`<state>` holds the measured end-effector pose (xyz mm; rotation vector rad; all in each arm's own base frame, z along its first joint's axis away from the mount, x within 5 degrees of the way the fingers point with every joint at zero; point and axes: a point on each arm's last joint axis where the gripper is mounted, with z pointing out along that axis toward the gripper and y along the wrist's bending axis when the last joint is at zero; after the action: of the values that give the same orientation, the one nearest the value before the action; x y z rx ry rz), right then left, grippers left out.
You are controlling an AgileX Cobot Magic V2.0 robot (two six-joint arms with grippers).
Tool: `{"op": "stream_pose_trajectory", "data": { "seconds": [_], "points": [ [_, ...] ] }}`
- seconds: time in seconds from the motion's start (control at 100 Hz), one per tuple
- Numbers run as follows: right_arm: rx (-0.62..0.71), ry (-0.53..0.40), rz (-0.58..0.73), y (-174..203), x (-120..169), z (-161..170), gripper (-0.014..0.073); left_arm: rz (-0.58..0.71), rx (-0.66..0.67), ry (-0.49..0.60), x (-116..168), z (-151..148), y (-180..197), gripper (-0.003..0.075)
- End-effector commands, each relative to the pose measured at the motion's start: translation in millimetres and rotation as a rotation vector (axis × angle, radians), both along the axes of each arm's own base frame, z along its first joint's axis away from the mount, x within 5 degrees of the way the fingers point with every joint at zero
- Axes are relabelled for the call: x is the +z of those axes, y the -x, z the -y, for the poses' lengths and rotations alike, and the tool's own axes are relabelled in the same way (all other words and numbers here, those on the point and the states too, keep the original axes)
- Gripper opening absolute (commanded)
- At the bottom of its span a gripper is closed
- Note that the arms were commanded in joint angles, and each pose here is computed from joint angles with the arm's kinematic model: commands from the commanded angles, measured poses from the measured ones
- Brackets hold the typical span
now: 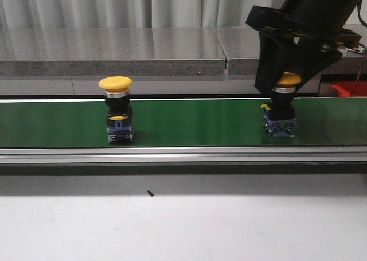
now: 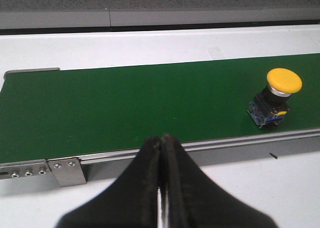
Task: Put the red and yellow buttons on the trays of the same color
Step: 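Lower the right gripper onto the leading yellow button and grasp it, then carry the yellow button into the yellow tray and open the right gripper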
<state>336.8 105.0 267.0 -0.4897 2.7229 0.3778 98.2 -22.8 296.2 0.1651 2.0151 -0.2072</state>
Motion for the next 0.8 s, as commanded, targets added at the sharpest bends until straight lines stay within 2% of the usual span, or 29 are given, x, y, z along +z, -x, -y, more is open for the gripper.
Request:
{"op": "stream_pose_trajectory", "data": {
  "seconds": [0.0, 0.11, 0.23, 0.33, 0.51, 0.79],
  "points": [
    [0.004, -0.04, 0.086, 2, 26, -1, 0.0155, 0.086, 0.006, 0.028, 14, 0, -2, -0.0019],
    [0.002, -0.043, 0.104, 3, 30, 0, 0.0024, 0.086, 0.006, 0.028, 14, 0, -2, -0.0019],
    [-0.019, -0.05, 0.14, 9, 45, 10, 0.0006, 0.086, 0.006, 0.028, 14, 0, -2, -0.0019],
    [-0.068, -0.043, 0.17, 16, 61, 31, 0.0006, 0.086, 0.006, 0.028, 14, 0, -2, -0.0019],
    [-0.254, -0.014, 0.236, 22, 80, 94, 0.0006, 0.086, 0.006, 0.028, 14, 0, -2, -0.0019],
    [-0.563, 0.019, 0.278, 30, 83, 186, 0.0006, 0.086, 0.006, 0.028, 14, 0, -2, -0.0019]
  ]
}}
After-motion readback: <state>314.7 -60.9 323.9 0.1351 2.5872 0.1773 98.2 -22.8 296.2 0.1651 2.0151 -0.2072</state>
